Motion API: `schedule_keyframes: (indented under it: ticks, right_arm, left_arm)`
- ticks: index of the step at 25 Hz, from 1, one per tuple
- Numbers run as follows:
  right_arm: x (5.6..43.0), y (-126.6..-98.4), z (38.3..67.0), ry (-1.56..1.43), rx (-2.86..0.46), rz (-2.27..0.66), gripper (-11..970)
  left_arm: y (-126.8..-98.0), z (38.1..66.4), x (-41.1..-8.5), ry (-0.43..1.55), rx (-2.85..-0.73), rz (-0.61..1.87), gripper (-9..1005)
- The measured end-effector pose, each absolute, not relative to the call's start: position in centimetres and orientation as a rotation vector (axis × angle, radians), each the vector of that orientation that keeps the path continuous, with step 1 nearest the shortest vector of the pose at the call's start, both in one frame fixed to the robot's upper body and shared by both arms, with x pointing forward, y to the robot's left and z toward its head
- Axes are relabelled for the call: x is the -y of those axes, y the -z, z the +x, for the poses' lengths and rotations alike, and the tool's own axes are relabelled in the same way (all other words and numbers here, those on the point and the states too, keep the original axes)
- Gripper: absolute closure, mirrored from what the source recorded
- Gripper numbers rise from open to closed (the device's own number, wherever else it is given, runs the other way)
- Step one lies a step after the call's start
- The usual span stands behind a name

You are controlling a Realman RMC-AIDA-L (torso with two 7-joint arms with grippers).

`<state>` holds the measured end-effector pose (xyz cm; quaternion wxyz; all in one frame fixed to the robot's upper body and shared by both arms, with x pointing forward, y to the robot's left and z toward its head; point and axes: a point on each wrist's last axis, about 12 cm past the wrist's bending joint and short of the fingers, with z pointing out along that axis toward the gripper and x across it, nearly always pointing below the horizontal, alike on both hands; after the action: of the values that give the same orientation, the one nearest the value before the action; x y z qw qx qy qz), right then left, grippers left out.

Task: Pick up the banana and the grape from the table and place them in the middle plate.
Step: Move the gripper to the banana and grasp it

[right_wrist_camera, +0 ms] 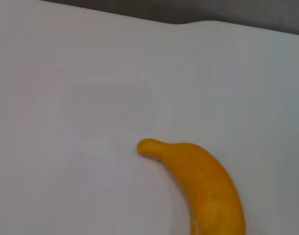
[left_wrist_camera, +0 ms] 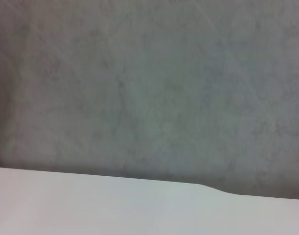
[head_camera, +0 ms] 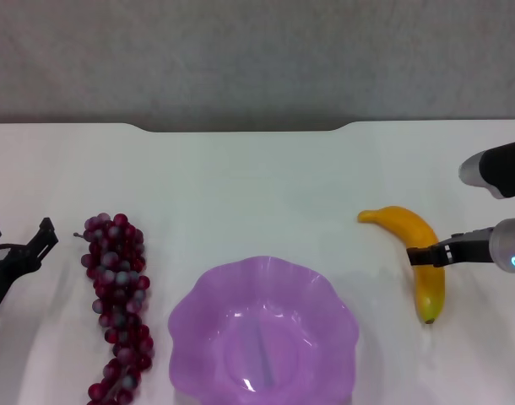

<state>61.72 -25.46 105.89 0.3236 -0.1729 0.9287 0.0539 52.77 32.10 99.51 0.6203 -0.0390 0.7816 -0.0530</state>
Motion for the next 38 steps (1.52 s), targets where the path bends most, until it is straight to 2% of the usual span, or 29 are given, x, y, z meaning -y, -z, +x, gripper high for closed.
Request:
schedule_keyframes:
  ticks: [7,21,37,38]
  right_arm:
    - [25.8,-104.8,61.3,-0.144,-2.476,-0.432,78]
    - [24.1,-103.9,60.9,-0.149,-2.447,-0.497,78]
    - [24.1,-103.3,60.6,-0.133,-2.438,-0.494,103]
    - [24.1,-103.3,60.6,-0.133,-2.438,-0.494,139]
  left_arm:
    - [-99.5,52.8,-32.0,0.125,-1.796,-0.088,100]
    - [-99.7,53.2,-31.5,0.136,-1.79,-0.074,101]
    - [-99.7,53.1,-31.6,0.136,-1.792,-0.079,101]
    - [-99.7,53.1,-31.7,0.136,-1.792,-0.082,101]
